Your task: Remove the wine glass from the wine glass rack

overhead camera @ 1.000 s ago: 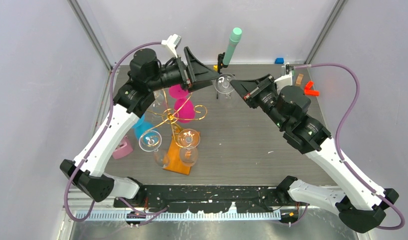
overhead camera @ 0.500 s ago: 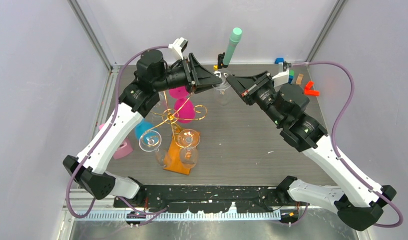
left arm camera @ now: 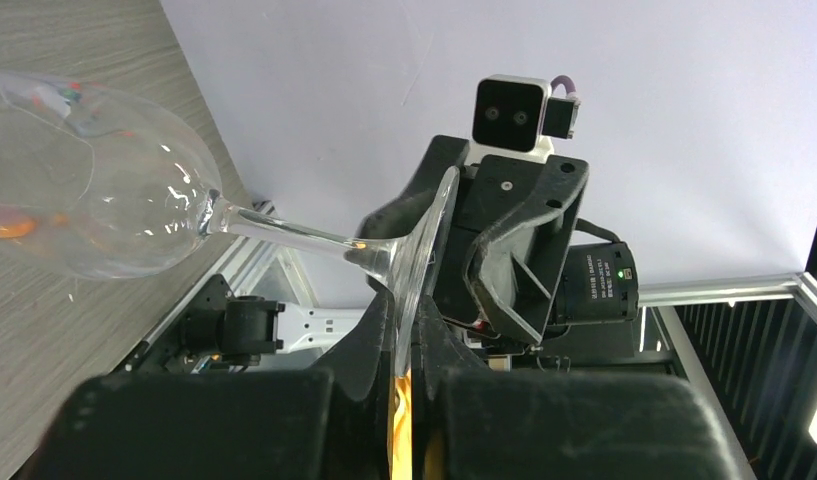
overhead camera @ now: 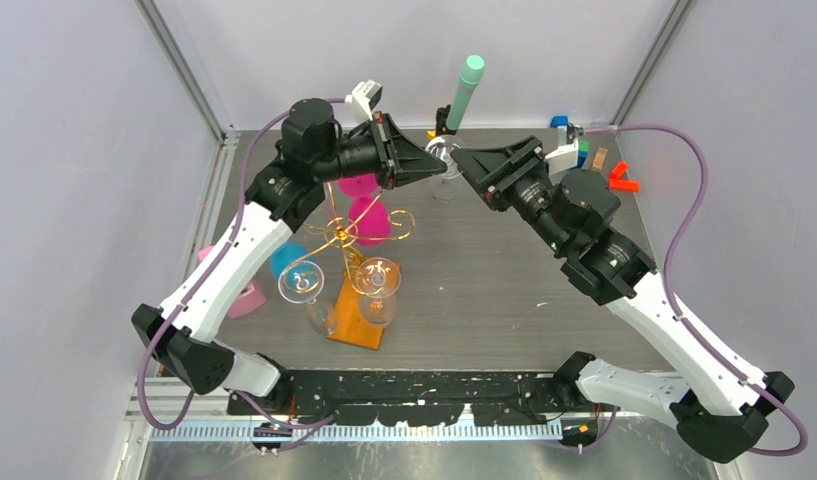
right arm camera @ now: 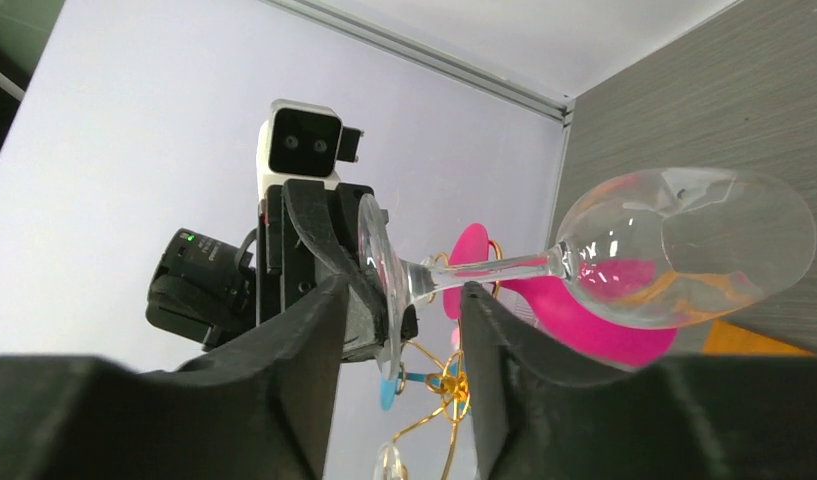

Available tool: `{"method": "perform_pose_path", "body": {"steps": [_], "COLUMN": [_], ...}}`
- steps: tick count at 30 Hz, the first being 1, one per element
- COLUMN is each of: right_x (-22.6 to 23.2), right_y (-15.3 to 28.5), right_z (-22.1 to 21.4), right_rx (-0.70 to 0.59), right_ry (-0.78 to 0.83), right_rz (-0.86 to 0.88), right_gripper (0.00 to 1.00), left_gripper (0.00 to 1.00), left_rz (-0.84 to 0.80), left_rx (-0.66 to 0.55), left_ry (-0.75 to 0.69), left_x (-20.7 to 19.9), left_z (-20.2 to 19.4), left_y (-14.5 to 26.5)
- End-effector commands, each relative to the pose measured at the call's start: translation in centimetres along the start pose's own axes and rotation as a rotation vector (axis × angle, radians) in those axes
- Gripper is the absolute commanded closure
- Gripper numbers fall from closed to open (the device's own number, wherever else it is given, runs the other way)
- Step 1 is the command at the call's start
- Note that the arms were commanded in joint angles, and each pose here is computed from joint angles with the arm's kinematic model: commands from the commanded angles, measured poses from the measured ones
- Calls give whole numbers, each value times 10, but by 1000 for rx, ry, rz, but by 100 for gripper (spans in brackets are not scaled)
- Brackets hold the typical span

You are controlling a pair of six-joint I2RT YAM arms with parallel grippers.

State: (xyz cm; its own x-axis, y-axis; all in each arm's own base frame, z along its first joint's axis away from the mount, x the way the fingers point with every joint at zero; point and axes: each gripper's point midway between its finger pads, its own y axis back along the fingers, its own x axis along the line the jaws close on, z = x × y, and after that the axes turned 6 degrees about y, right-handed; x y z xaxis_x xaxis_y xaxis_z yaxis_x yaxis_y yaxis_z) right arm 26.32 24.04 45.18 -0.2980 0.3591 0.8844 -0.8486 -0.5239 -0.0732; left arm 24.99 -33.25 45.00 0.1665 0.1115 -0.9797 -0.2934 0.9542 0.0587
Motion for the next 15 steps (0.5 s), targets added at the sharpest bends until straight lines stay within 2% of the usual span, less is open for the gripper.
{"method": "perform_pose_path", "body": {"steps": [1,3,7,11,15], "right_x": [18,19,13,-2,-12], "right_y": [18,27,48,61,64], "right_z": [19,29,49,57,51], "right_rx": [-61,-103,-184,-231,-203], "right_ry": [7,25,74,74,21], "right_rz": [38,37,4,-53,-102], "right_gripper": [37,30,23,21,24], "left_gripper": [100,100,100,100,100], "left_rz": [-128,-137,-157,-225,-312], "left_rx": [34,39,45,51,61], "left_ry": [-126,-133,-143,-183,-268], "left_x": [-36,-39,-47,-67,-87], "left_z": [-10,-12,-14,-18,-23], "left_y": [7,9,12,19,27]}}
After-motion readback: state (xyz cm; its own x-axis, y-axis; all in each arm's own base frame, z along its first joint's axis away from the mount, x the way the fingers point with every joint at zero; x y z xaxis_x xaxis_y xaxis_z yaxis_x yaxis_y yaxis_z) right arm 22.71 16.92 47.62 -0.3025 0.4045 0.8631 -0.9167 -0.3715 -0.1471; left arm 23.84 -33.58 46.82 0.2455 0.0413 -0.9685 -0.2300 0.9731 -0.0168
